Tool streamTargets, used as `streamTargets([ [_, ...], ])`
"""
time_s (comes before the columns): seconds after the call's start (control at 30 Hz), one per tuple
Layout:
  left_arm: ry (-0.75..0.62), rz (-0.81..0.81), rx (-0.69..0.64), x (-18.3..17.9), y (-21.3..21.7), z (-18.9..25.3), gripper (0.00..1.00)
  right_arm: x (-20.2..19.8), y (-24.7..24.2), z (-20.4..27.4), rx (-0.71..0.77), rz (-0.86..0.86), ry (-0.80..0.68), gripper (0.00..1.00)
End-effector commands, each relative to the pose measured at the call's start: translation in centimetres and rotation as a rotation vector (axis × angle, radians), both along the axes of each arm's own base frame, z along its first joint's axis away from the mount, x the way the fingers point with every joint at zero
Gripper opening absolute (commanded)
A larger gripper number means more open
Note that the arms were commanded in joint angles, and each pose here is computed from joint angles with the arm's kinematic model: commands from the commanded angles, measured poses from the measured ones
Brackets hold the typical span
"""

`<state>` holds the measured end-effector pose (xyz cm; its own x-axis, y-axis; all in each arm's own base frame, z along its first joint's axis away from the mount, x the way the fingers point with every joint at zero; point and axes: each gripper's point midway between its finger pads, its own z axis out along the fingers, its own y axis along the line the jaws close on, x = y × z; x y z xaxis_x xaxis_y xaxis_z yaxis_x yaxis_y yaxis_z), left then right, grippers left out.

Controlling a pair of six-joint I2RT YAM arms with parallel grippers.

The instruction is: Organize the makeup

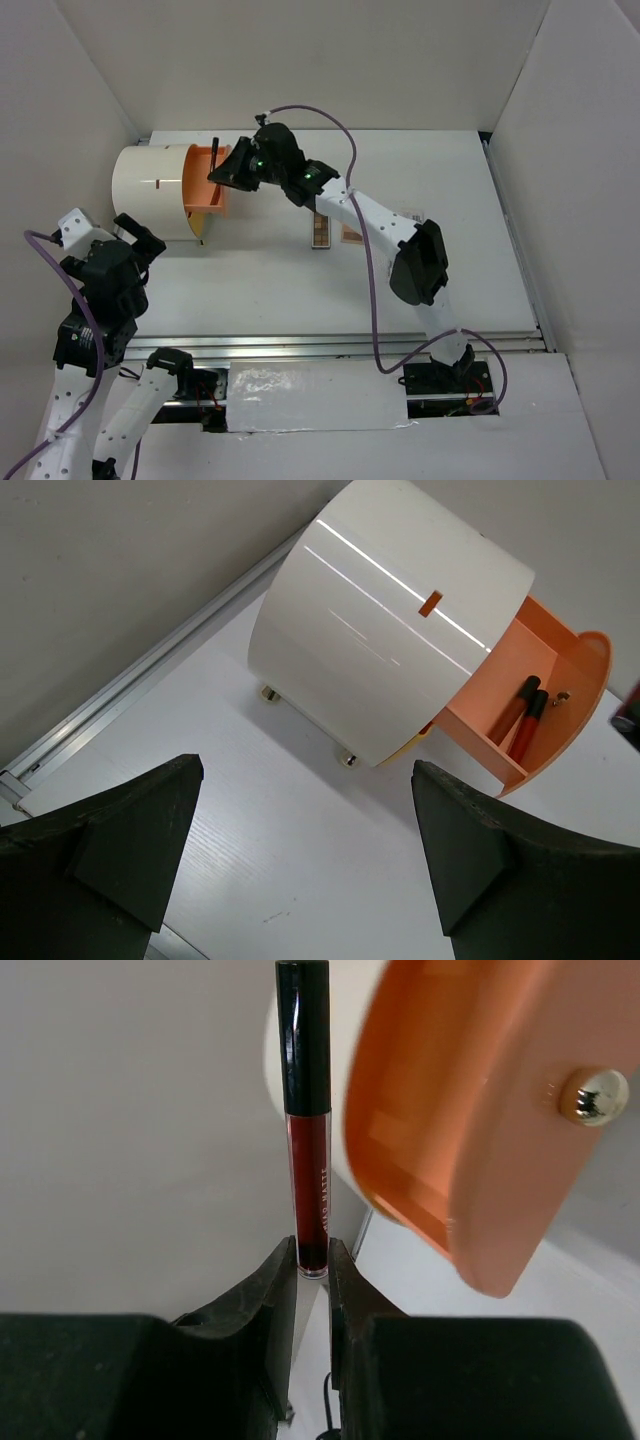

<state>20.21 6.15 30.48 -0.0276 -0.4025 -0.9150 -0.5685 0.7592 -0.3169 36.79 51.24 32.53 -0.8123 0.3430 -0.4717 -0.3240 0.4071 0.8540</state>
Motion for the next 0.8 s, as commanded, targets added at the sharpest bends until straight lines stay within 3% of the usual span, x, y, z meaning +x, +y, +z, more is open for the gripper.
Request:
streamTargets([
  [0.0,-0.047,0.023,-0.013,-0.1,0.3,1.3,0.99,0.7,1.8,1.7,0.118,0.013,0.039,0.08],
  [0.27,-0.051,-0.005,-0.010,0.1,-0.1,1.4,0.99,1.7,3.2,3.5,0.160,0.033,-0.002,0.11],
  [0.4,-0.049,-0.014,-0.008,0.2,-0.2,1.5,0.99,2.2,3.3,2.8,0.164,0.027,0.011,0.27],
  [0.43,-0.050,-0.016,-0.007,0.2,-0.2,1.5,0.99,2.1,3.6,2.6,0.165,0.037,0.011,0.36],
  [0.57,-0.051,-0.020,-0.004,0.2,-0.3,1.5,0.99,1.9,3.7,3.4,0.176,0.054,-0.006,0.54],
  [0.77,-0.038,-0.008,0.004,0.3,-0.1,1.3,0.99,1.8,1.7,5.8,0.170,0.047,-0.055,0.56],
])
